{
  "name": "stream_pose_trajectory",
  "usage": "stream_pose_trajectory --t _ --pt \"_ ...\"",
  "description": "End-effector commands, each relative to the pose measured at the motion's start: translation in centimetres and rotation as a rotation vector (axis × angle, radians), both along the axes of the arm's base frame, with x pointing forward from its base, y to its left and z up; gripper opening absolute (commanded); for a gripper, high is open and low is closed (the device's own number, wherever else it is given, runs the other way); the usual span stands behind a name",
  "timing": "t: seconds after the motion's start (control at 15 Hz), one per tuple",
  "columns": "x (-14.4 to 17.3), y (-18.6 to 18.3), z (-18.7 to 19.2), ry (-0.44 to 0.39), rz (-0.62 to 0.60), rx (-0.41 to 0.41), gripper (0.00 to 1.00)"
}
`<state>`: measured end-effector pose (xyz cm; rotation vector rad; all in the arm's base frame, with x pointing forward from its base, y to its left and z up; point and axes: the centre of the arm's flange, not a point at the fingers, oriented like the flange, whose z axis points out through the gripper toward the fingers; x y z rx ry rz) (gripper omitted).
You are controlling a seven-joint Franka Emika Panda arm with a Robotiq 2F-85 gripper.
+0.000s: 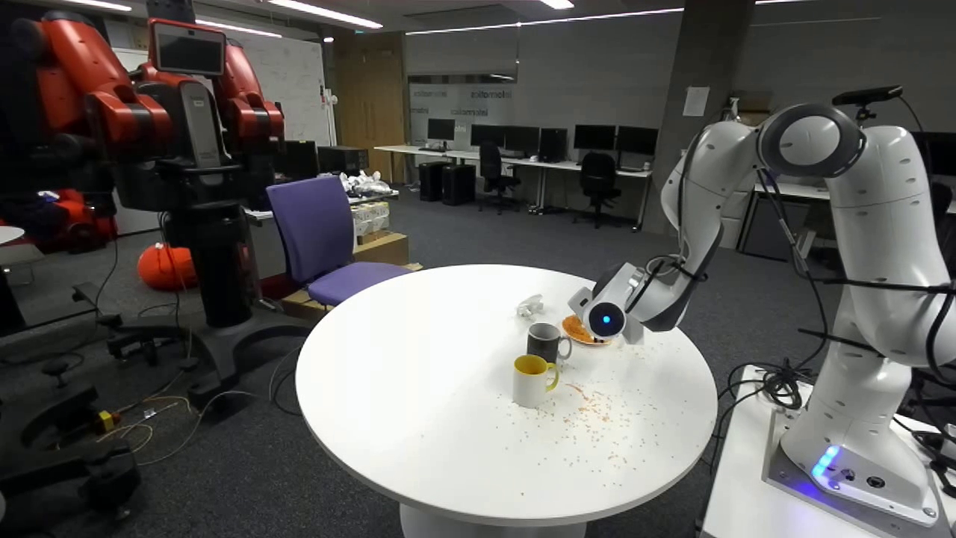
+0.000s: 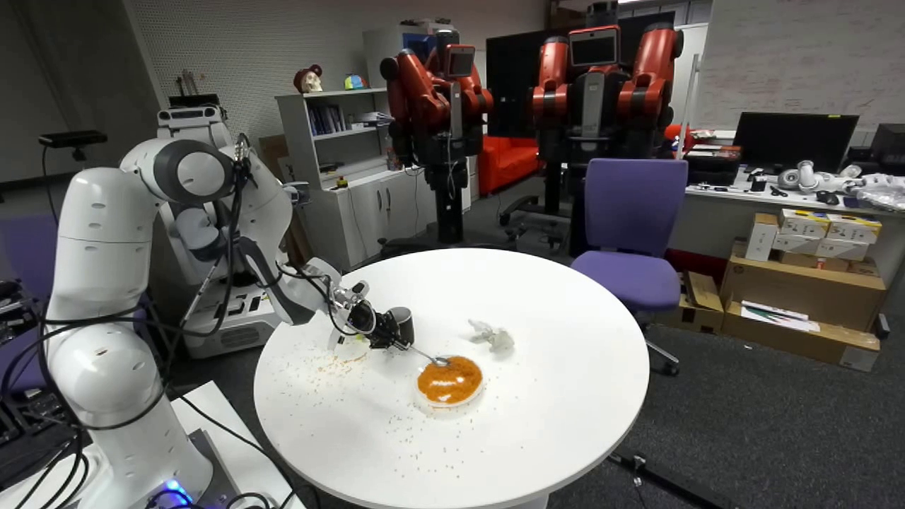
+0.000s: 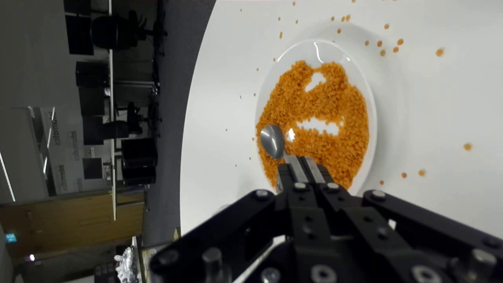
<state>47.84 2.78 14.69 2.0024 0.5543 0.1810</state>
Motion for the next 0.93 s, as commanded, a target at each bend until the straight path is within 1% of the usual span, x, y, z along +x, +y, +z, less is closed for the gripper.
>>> stream_pose_trajectory --t 0.0,0.27,0.6,0.87 --pt "-0.2 0.2 -1.4 0.035 0.069 0.035 0.01" --pt "-1.2 0.0 -2.5 0.077 0.083 0.040 0.01" --pt "-0.6 -1.3 -2.7 0.066 0.080 0.019 0.01" --pt "-0.2 -2.2 -2.9 0.049 0.051 0.030 0.01"
